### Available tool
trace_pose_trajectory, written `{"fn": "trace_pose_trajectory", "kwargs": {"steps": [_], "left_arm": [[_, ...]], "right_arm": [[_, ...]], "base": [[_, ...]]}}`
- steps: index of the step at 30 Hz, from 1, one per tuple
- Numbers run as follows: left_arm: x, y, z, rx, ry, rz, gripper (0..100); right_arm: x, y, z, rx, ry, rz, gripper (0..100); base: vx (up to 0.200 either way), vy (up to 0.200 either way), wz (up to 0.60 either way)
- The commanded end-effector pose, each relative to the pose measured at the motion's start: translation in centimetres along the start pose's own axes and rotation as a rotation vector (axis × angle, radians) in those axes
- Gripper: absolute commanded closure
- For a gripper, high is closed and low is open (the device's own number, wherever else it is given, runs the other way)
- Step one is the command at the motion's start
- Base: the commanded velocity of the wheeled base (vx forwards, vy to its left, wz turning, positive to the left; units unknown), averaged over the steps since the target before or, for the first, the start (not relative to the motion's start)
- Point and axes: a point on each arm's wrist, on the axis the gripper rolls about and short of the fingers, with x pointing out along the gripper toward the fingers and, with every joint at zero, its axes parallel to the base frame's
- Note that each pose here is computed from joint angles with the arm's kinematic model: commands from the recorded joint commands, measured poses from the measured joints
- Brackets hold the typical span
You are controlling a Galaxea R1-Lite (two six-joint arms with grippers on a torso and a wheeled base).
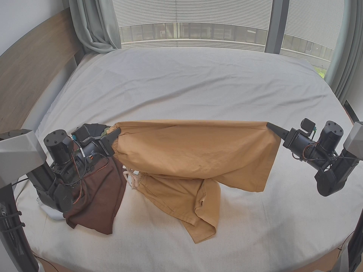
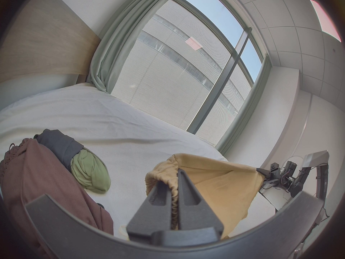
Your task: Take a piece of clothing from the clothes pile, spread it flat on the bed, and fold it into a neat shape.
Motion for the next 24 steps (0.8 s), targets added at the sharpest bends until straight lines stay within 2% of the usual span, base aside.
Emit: {"fn": "trace_pose_trajectory", "kwargs": {"steps": [1, 12, 24], "left_arm": [[1.4, 1.1, -1.0, -0.002, -0.01, 0.031, 100], [3.8, 0.7, -1.6, -0.029, -0.05, 0.02, 100], [7.0, 2.0, -3.0, -0.067, -0.088, 0.0, 100]], "right_arm": [[1.4, -1.6, -0.6, 0.003, 0.0, 0.0, 100], [3.6, -4.5, -1.0, -0.013, -0.028, 0.0, 100], [4.8, -7.0, -1.0, -0.006, -0.035, -0.029, 100]], "base": [[0.0, 0.0, 0.0], [0.0, 0.0, 0.0], [0.0, 0.0, 0.0]]}}
